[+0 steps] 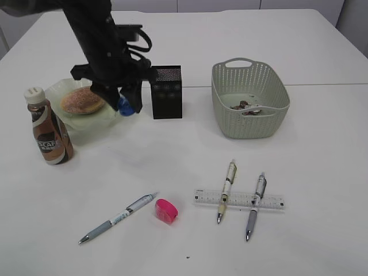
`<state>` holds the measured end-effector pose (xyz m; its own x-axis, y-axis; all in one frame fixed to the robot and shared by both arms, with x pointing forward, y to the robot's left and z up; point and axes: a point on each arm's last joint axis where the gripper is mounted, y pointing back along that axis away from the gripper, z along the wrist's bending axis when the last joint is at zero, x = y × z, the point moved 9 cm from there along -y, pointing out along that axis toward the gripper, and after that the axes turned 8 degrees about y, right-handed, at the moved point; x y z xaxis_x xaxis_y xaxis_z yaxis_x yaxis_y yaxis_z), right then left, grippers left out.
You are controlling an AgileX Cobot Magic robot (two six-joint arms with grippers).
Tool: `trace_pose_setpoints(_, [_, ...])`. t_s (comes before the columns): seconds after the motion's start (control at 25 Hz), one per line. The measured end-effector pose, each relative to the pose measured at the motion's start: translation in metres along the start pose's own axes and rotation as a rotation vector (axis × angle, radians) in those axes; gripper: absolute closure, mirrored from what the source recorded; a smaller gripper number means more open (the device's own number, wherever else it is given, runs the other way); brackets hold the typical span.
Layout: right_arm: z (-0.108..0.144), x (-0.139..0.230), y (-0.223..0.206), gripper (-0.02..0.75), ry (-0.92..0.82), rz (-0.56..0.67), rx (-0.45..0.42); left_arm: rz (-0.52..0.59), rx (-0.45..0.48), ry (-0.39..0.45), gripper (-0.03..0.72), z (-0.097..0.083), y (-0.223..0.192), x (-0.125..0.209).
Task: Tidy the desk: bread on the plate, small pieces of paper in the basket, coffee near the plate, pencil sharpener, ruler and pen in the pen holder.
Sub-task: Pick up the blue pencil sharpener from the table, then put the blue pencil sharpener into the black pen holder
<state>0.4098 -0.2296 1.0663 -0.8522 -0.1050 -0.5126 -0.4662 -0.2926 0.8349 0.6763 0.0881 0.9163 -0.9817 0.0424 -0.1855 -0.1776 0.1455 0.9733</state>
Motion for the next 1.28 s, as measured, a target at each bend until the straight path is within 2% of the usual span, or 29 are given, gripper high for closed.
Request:
trace_pose_setpoints(0.28, [0.0,-0.001,0.0,0.263,0.0,-0.003,0.0,-0.368,0.14,-0.009,0.398,-0.028,0.032,-0.068])
trace_pose_setpoints(0.48, [0.0,-0.002,0.0,0.263,0.0,-0.012,0.0,-0.551,0.197,-0.016,0.398,-0.038,0.024,-0.103])
trace_pose_setpoints(0.76, [0.0,-0.003,0.0,0.262,0.001,-0.018,0.002,-0.594,0.212,-0.017,0.398,-0.042,-0.027,-0.115])
trace_pose_setpoints(1.08, [-0.005,-0.007,0.0,0.263,0.009,-0.04,0.025,-0.666,0.229,-0.038,0.398,-0.048,-0.027,-0.125])
trace_pose_setpoints(1.28, [-0.005,-0.009,0.0,0.263,0.009,-0.048,0.025,-0.684,0.208,-0.067,0.398,-0.046,-0.026,-0.127])
